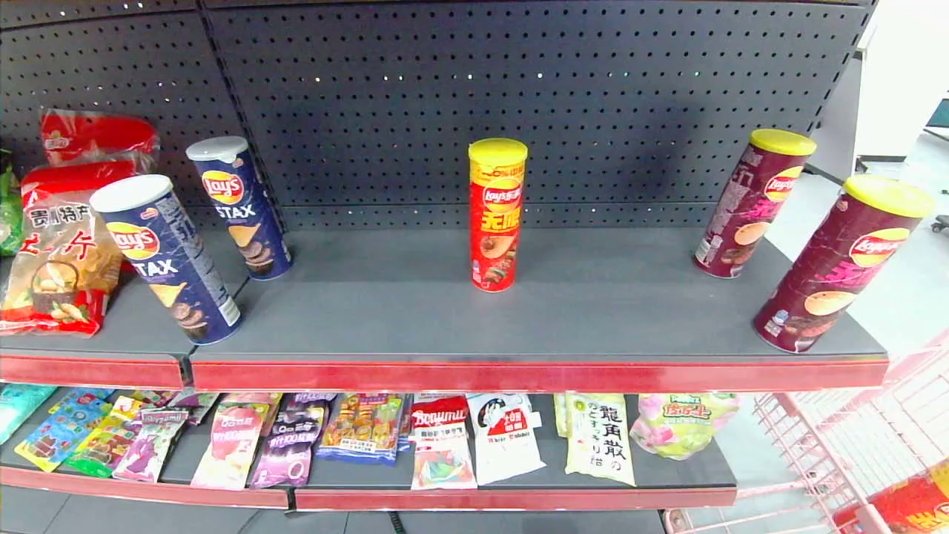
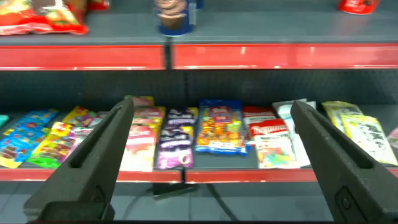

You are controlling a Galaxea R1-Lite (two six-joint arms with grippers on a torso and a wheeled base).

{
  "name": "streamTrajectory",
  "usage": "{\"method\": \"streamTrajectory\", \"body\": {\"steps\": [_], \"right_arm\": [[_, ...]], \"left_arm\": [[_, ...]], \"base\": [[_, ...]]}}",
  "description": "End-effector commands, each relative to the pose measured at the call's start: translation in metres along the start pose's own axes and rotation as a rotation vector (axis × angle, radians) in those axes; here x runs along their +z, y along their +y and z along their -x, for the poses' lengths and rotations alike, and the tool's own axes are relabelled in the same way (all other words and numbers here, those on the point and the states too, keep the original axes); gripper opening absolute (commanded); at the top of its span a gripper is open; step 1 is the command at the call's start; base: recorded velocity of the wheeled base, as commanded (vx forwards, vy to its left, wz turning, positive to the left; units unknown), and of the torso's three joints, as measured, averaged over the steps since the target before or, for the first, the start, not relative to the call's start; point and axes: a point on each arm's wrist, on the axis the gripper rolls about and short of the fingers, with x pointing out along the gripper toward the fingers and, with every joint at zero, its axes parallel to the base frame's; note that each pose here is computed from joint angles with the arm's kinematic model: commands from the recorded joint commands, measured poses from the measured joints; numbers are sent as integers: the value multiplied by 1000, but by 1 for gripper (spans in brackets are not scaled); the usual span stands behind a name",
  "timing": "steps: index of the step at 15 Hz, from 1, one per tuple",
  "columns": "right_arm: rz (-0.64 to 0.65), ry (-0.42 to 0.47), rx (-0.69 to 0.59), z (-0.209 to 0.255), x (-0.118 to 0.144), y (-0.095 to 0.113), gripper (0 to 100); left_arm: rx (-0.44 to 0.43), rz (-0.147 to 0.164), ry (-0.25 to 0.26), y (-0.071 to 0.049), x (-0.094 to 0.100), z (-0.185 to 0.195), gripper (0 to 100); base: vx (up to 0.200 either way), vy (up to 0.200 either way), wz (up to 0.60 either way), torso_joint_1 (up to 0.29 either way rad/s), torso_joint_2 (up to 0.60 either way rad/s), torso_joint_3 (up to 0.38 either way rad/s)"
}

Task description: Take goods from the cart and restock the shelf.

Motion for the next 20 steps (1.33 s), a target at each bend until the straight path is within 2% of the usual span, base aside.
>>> {"method": "streamTrajectory", "body": {"steps": [1, 12, 20], "right_arm": [[0, 1, 1, 0, 0, 0, 100], [1, 1, 1, 0, 0, 0, 100], [1, 1, 1, 0, 0, 0, 100]], "left_arm": [[1, 0, 1, 0, 0, 0, 100], [1, 0, 1, 0, 0, 0, 100], [1, 0, 1, 0, 0, 0, 100]], "base": [[0, -200, 0, 7, 2, 2], [0, -200, 0, 4, 5, 2], [0, 0, 0, 0, 0, 0]]}}
